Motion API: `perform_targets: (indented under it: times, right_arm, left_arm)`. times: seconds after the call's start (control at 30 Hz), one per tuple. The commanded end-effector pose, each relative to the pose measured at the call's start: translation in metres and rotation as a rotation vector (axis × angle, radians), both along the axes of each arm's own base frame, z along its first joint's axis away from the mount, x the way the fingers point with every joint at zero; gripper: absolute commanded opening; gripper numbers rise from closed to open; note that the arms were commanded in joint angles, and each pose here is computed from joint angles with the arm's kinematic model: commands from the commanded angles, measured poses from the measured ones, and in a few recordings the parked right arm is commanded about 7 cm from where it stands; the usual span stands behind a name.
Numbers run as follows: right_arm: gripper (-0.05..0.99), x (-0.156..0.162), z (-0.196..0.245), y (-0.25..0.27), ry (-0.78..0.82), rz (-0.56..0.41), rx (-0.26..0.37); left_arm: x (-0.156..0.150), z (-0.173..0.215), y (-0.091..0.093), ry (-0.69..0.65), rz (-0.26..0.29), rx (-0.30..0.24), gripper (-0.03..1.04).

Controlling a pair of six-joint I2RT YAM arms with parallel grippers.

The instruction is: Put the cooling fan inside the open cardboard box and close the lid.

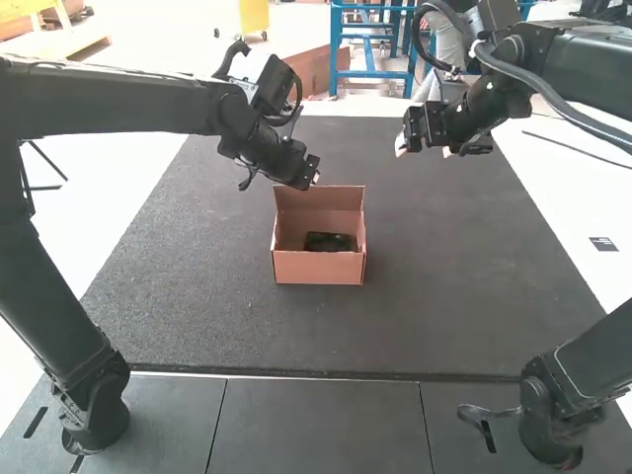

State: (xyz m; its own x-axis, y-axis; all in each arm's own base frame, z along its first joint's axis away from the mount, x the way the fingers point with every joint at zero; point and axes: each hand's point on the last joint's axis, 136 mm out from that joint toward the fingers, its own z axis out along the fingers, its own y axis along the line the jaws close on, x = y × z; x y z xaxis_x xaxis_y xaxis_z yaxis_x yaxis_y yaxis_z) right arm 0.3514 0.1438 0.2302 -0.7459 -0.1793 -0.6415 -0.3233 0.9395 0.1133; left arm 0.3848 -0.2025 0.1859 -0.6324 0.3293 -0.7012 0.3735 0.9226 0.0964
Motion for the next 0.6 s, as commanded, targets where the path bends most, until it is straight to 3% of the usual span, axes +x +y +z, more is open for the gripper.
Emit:
perform_targets:
  times: [0.0,0.23,0.57]
  right_arm:
    - [0.91,0.003,0.004,-0.035,-0.032,-0.111,-0.036]
    - [0.91,0.005,-0.009,-0.058,-0.01,-0.153,-0.069]
    - [0.91,0.001,-0.021,-0.061,0.015,-0.146,-0.087]
  left_arm:
    - [-0.005,-0.005,-0.004,0.005,-0.019,0.013,0.97]
    - [-0.01,-0.015,-0.003,0.026,-0.024,0.026,0.97]
    - [-0.034,-0.059,-0.005,0.088,-0.061,0.065,0.97]
